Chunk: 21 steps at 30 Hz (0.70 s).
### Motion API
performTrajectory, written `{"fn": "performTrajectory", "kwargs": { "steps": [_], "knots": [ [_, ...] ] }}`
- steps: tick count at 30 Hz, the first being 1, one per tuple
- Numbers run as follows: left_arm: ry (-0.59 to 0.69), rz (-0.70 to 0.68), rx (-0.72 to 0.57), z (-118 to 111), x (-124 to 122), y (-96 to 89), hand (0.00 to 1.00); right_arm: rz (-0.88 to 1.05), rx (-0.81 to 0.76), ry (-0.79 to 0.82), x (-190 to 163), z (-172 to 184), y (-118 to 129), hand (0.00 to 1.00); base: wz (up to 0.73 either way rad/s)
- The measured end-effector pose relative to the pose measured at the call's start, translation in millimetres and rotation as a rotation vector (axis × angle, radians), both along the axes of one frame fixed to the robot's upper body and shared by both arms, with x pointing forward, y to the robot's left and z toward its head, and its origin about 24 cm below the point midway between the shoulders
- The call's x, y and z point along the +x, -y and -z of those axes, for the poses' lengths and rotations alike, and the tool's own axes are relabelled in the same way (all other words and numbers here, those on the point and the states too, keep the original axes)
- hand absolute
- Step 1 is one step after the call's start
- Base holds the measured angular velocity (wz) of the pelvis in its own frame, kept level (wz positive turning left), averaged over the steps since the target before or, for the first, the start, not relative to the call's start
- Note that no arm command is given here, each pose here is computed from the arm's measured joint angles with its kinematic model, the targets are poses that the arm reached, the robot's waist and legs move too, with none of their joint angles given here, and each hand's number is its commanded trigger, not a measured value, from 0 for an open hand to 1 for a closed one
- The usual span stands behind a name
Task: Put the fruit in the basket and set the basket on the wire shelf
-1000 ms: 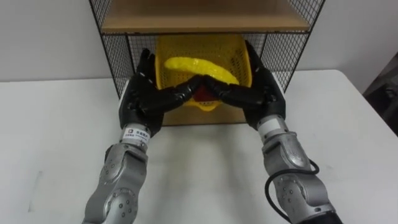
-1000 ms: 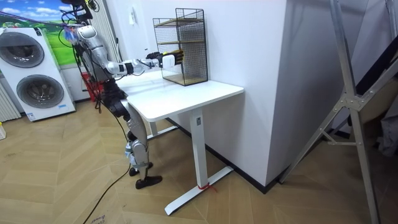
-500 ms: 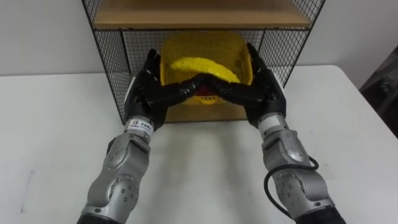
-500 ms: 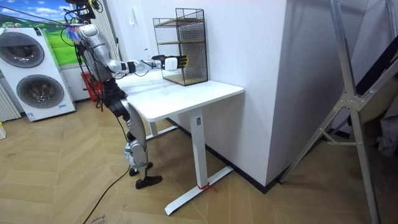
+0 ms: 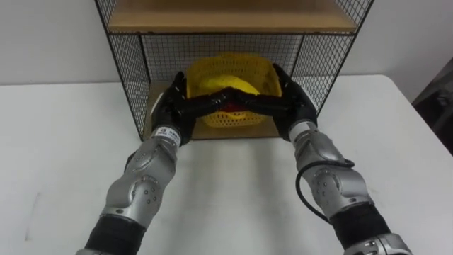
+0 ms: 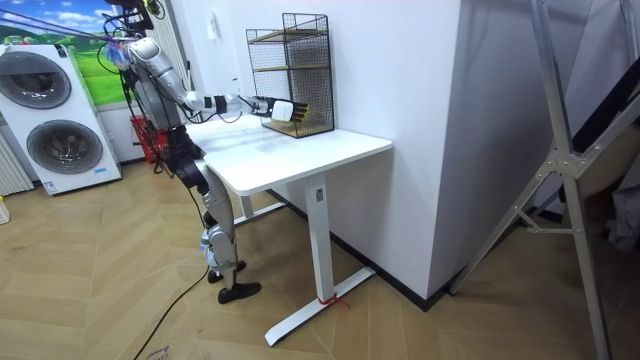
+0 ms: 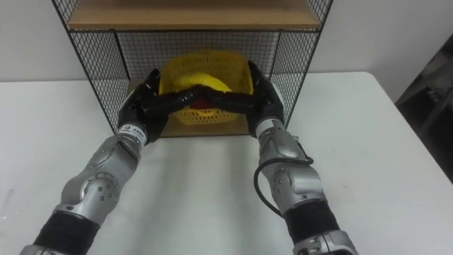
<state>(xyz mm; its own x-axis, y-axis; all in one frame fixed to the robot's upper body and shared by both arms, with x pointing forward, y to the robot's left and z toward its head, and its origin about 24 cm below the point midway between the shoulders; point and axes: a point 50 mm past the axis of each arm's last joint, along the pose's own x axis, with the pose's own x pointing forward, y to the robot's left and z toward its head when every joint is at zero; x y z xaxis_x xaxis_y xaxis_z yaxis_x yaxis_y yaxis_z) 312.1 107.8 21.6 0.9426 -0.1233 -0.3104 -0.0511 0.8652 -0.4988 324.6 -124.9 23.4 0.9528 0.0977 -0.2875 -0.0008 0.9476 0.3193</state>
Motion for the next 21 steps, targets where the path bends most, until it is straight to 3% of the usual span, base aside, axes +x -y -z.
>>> {"fn": "performTrajectory", "kwargs": {
  "steps": [21],
  "knots": [
    [-0.084, -0.048, 0.021, 3, 6, -12.9, 0.0, 0.013, 0.003, -0.105, 4, 13, 7, 0.0, 0.0]
  ]
}}
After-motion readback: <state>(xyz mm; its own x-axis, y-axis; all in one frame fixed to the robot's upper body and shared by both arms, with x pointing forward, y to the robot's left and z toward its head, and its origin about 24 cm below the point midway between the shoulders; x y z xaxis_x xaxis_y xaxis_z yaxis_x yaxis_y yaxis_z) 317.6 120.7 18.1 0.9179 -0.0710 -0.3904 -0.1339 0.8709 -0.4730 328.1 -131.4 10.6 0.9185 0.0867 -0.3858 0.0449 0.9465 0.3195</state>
